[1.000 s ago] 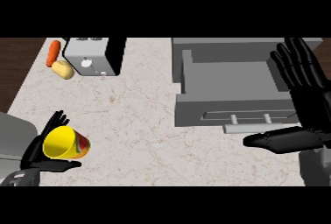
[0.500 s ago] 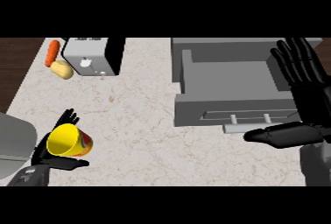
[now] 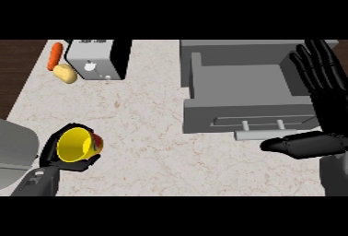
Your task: Pick up the cup, place it into the drawer and close the drawer
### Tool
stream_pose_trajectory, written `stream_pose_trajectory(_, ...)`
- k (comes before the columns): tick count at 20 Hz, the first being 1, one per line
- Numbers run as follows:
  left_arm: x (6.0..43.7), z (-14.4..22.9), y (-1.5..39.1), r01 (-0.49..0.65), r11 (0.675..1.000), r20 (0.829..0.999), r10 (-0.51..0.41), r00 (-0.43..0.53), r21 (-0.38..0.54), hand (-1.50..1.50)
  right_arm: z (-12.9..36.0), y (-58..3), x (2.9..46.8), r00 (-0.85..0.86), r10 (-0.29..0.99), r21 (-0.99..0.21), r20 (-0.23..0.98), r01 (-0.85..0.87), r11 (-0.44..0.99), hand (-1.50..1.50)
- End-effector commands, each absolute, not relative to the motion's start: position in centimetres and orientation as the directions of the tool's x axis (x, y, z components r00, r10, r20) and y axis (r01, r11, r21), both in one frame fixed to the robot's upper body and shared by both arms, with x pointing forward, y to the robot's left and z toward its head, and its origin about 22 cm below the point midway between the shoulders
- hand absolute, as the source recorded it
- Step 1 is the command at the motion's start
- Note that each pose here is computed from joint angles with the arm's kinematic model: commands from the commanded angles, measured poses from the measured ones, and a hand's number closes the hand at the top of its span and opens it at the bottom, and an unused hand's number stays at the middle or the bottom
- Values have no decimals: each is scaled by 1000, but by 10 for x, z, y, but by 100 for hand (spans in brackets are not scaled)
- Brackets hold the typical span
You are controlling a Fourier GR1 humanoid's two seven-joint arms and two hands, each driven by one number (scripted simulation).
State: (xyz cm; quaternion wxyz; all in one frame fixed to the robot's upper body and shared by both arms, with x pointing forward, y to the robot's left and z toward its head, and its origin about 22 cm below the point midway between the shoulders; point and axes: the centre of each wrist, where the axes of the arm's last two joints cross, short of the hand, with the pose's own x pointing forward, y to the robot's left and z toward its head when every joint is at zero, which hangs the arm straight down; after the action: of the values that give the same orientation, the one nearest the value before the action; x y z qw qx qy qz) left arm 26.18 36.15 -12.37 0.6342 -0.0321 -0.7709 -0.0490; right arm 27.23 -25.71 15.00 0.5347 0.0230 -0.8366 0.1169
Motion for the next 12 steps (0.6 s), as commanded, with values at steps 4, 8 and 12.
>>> stream_pose_trajectory(4, 274, -134, 316, -169, 985, 916, -90, -392, 24, 150, 152, -258, 280, -427, 91, -171, 900, -153, 973, -150)
stream_pose_trajectory(8, 288, -135, 278, -234, 966, 891, -8, -453, -111, 150, 148, -259, 266, -426, 84, -168, 901, -164, 972, -150)
stream_pose_trajectory(12, 316, -111, 266, -26, 979, 841, 161, -516, -204, 150, 168, -274, 281, -428, 88, -168, 900, -154, 974, -150)
